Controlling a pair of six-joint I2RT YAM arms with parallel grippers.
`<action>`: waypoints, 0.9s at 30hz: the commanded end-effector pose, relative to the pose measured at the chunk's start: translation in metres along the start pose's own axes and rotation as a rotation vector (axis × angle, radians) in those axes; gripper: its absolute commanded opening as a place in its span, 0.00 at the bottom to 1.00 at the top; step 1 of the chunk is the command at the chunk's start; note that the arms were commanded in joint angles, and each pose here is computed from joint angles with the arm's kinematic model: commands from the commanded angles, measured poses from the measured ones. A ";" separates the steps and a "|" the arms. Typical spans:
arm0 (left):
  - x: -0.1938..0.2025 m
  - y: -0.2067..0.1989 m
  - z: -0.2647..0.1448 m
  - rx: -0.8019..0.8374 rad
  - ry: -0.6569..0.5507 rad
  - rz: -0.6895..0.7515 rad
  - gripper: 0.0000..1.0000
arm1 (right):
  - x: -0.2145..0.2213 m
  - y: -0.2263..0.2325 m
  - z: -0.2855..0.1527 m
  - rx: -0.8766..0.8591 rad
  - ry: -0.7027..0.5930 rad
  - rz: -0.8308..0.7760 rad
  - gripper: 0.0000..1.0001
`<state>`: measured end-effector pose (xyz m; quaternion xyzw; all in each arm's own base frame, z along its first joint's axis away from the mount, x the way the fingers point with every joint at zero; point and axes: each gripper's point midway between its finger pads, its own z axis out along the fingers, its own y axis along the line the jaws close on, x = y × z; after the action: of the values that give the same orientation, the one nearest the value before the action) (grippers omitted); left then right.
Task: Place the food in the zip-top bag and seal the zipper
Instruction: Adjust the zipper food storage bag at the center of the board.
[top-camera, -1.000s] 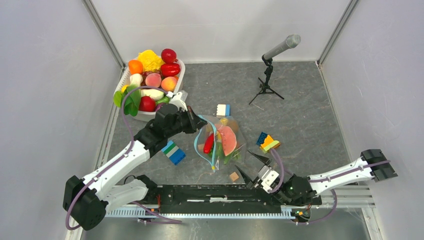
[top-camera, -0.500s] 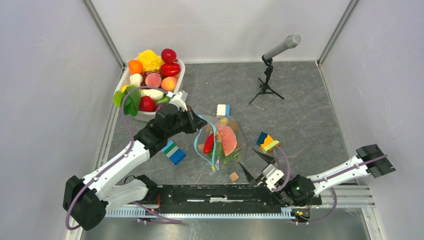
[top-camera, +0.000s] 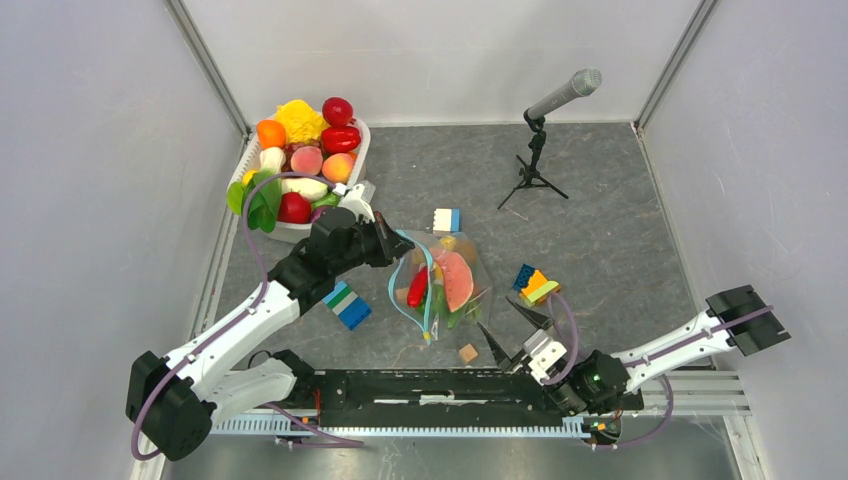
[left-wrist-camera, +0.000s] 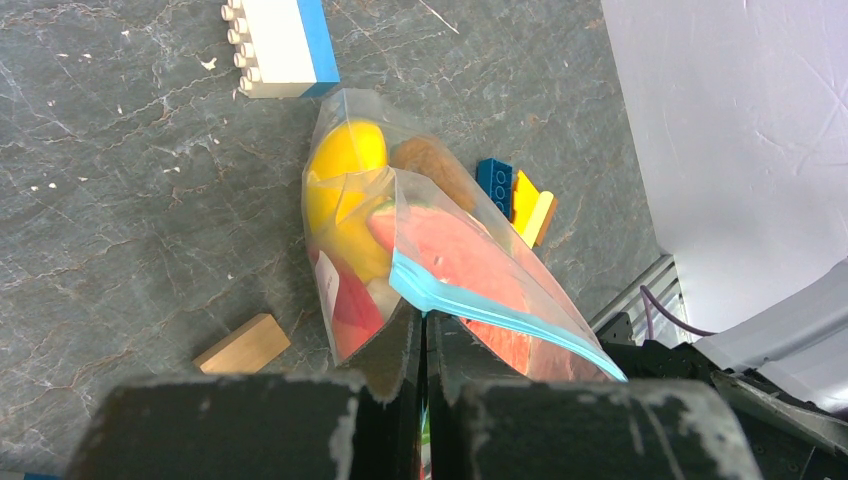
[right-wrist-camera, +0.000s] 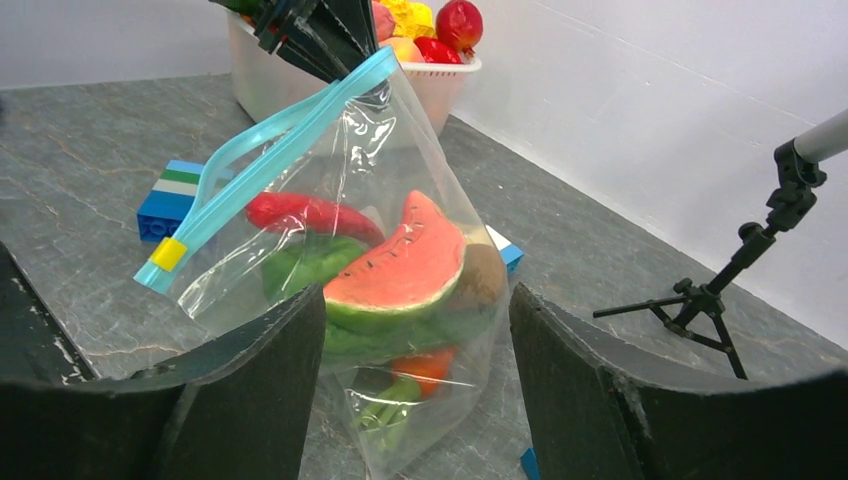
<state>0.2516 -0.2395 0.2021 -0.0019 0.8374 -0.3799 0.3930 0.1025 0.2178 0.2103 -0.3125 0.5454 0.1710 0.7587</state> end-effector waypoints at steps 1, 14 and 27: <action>-0.023 -0.022 -0.007 0.066 -0.065 -0.016 0.02 | 0.054 0.012 -0.020 -0.104 0.019 -0.097 0.70; -0.021 -0.022 -0.006 0.076 -0.066 -0.029 0.02 | 0.065 0.024 -0.024 -0.163 0.044 -0.072 0.67; -0.021 -0.023 -0.005 0.079 -0.064 -0.036 0.02 | 0.043 0.053 -0.012 -0.231 0.010 -0.163 0.67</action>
<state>0.2510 -0.2399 0.2044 -0.0071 0.8356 -0.3847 0.3921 0.0791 0.2506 0.1694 -0.4278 0.5118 0.1640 0.7268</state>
